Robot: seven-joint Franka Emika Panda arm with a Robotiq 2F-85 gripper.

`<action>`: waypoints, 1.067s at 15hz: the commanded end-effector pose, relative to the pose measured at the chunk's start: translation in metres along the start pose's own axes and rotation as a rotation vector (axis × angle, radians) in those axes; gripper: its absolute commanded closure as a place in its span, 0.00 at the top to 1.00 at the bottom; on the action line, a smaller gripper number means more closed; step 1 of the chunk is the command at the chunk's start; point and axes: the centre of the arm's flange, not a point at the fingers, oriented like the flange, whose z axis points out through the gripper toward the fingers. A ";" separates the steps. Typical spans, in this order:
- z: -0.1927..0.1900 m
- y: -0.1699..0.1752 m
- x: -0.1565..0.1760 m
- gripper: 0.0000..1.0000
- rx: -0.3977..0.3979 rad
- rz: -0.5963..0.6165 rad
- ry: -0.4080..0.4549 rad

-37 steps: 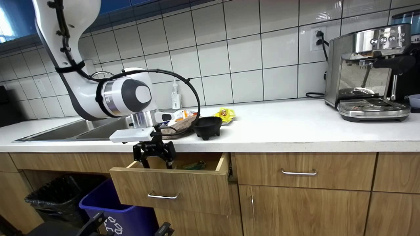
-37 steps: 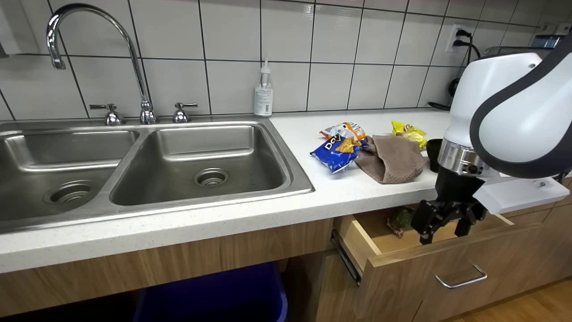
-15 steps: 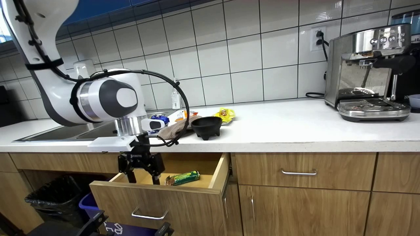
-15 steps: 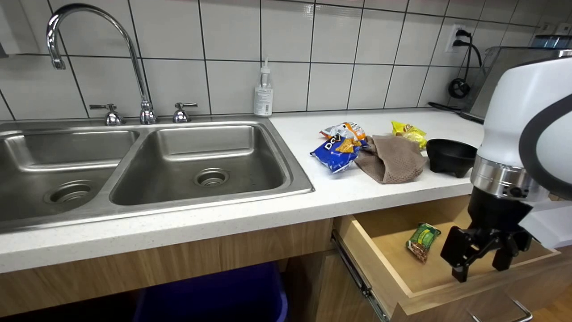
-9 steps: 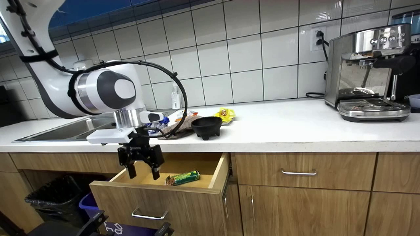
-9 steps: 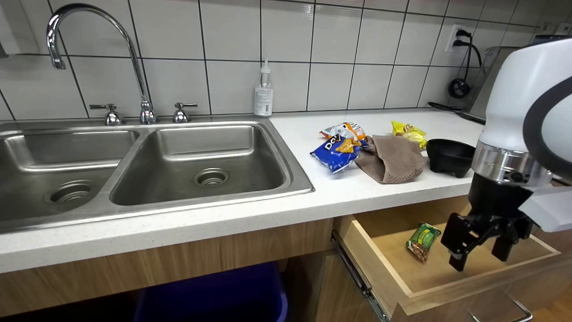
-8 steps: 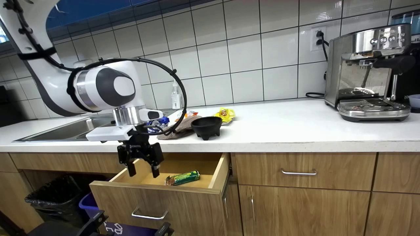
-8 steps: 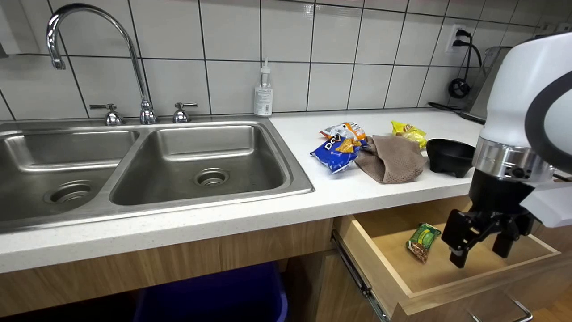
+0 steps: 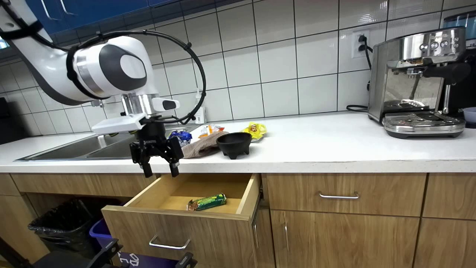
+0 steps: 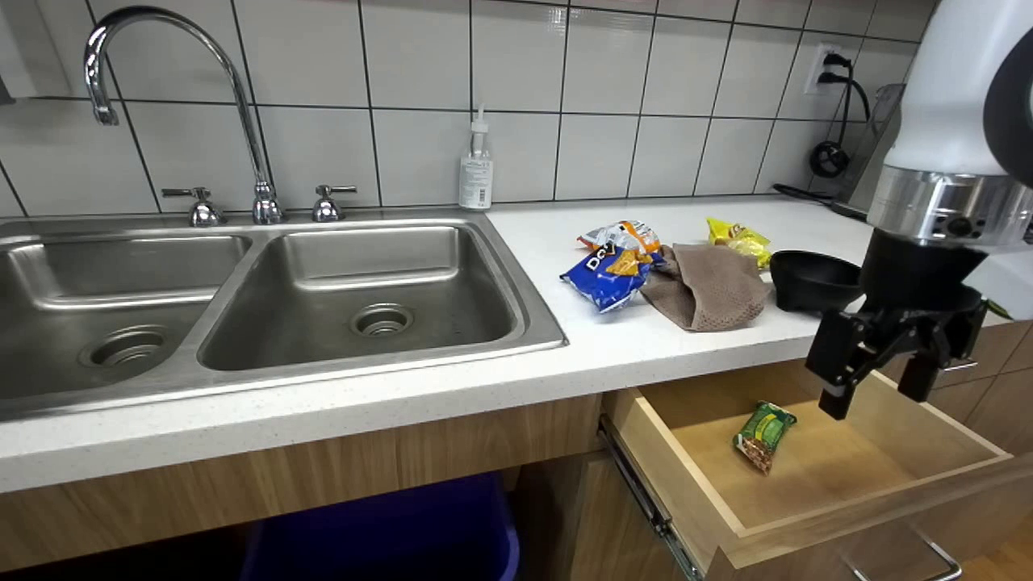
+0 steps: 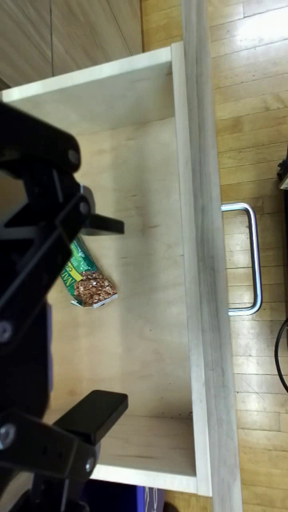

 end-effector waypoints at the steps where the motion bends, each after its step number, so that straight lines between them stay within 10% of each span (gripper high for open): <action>1: -0.036 0.002 0.014 1.00 -0.024 -0.015 -0.001; 16: -0.096 -0.013 0.108 1.00 -0.023 -0.159 0.108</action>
